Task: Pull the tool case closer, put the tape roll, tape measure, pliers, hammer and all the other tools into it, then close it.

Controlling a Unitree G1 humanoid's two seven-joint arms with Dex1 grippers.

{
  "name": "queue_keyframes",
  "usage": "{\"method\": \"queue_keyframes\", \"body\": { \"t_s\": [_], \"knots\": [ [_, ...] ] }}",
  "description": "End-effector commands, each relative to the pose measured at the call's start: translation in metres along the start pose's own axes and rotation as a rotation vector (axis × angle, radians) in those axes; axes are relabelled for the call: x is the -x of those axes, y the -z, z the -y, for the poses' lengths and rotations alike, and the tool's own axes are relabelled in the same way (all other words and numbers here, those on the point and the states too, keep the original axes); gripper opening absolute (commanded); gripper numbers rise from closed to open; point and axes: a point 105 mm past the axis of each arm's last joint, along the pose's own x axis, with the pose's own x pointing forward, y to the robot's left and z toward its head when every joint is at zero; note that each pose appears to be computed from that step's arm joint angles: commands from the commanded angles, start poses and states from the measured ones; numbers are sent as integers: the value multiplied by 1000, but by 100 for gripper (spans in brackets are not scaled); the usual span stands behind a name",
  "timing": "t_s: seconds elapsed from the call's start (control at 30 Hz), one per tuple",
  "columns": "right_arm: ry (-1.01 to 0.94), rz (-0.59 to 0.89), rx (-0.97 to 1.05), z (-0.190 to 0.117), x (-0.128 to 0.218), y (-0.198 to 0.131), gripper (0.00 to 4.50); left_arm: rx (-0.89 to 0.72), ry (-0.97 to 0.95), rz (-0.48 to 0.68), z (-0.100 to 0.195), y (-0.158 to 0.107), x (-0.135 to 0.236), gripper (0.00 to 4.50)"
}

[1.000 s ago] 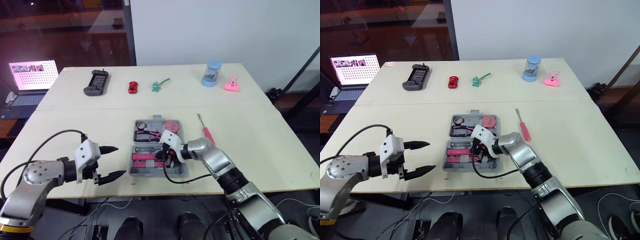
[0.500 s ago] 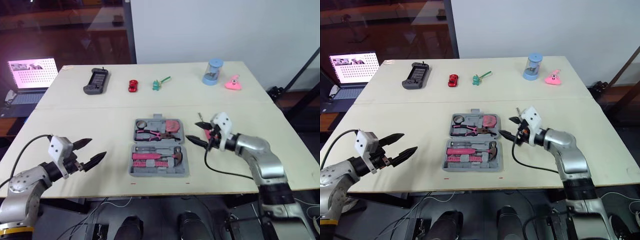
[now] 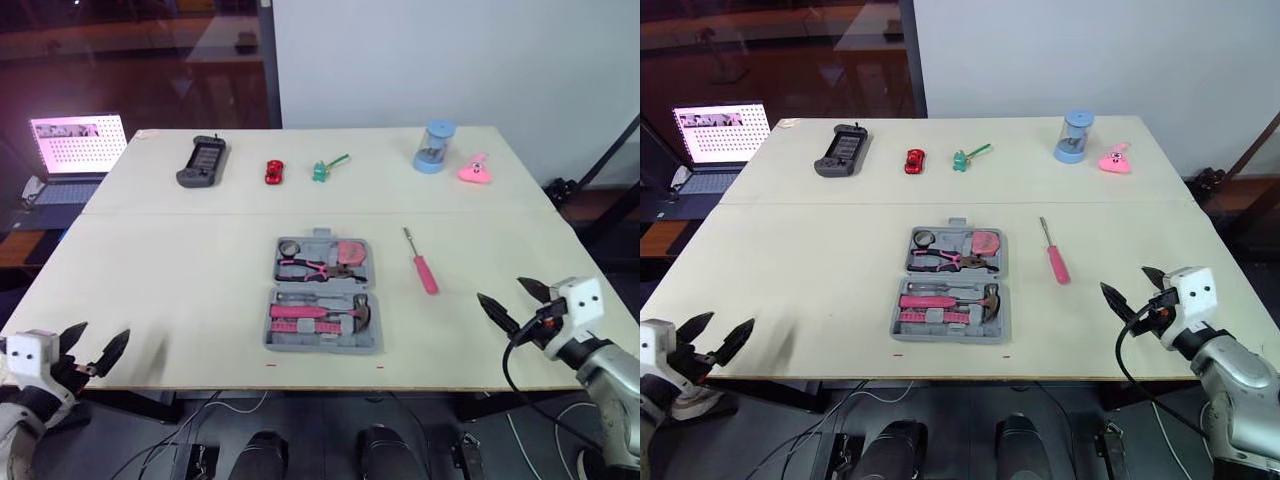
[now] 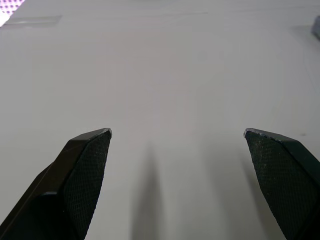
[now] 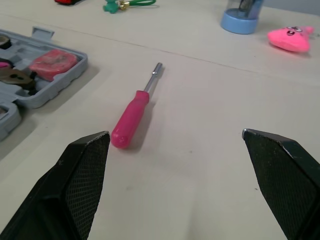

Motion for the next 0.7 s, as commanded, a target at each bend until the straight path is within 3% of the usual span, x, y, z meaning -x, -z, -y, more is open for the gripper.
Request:
{"method": "queue_keyframes", "body": {
  "t_s": [0.03, 0.17, 0.3, 0.4, 0.7],
  "knots": [
    [14, 46, -3, 1, -2, -9, 448, -43, -4, 91, -5, -25, -4, 450],
    [-5, 60, 26, -5, -11, -22, 448, -50, 58, 141, 8, -46, -18, 450],
    [-28, 84, 73, -14, -30, -46, 448, 18, 304, 138, 48, -63, -29, 450],
    [-57, -13, 60, -23, -58, -47, 448, -12, 508, 94, 83, -74, -36, 450],
    [6, -224, 49, -34, -112, -50, 448, -167, 740, 23, 140, -95, -45, 450]
  ]
}}
